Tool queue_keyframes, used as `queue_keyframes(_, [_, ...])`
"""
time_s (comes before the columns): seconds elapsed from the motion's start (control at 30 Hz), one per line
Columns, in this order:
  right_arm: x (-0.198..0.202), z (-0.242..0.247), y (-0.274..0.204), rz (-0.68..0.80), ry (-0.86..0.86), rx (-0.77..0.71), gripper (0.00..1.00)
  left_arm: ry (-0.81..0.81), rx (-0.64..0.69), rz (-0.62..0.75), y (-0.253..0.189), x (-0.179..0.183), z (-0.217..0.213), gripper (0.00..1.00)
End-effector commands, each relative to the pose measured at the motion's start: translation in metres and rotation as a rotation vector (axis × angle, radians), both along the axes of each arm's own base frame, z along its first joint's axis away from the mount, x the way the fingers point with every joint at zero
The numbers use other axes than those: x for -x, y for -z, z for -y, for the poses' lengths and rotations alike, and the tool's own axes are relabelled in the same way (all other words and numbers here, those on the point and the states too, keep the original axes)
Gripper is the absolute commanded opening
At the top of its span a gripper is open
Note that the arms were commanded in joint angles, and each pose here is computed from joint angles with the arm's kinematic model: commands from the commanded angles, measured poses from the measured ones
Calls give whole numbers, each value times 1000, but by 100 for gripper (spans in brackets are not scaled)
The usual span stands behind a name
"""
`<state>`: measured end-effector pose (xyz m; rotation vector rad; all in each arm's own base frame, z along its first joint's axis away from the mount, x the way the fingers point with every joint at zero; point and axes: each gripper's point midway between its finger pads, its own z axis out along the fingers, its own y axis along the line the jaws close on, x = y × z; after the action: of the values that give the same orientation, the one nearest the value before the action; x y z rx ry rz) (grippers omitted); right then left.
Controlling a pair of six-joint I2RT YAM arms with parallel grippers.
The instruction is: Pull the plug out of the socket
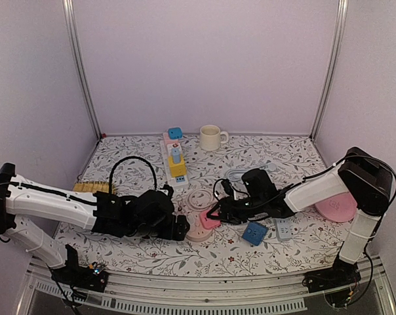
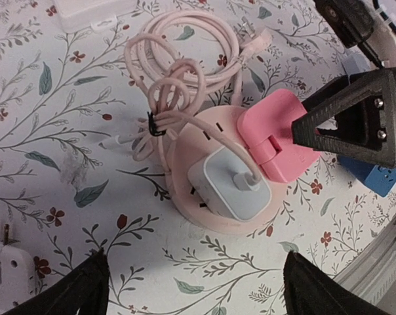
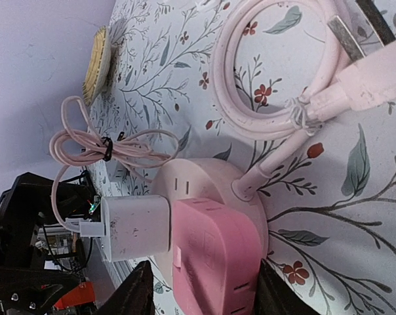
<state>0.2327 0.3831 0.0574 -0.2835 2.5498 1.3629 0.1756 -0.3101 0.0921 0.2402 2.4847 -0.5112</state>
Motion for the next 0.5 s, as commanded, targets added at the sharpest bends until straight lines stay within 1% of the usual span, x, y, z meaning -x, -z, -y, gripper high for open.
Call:
queue_keyframes(0.0, [4,-7,-11,-7,-11,-67,43,23,56,-10,-5,3,7,92])
queue_keyframes(0.17, [5,-10,-18,-15,-19,-94,28,40,124,-57,-3,-1,6,91])
queue_keyframes(0.27, [5,-11,-20,-15,-21,-101,20,37,139,-57,-7,-13,0,90])
queue_keyframes(0.33, [5,-12,-24,-14,-23,-111,11,39,156,-76,-9,-21,-5,89])
queue_keyframes(0.4, [4,-14,-30,-4,-21,-124,5,38,183,-85,-13,-28,-8,88])
queue_keyframes(0.47, [2,-14,-41,11,-13,-143,4,51,210,-83,-18,-29,-6,86])
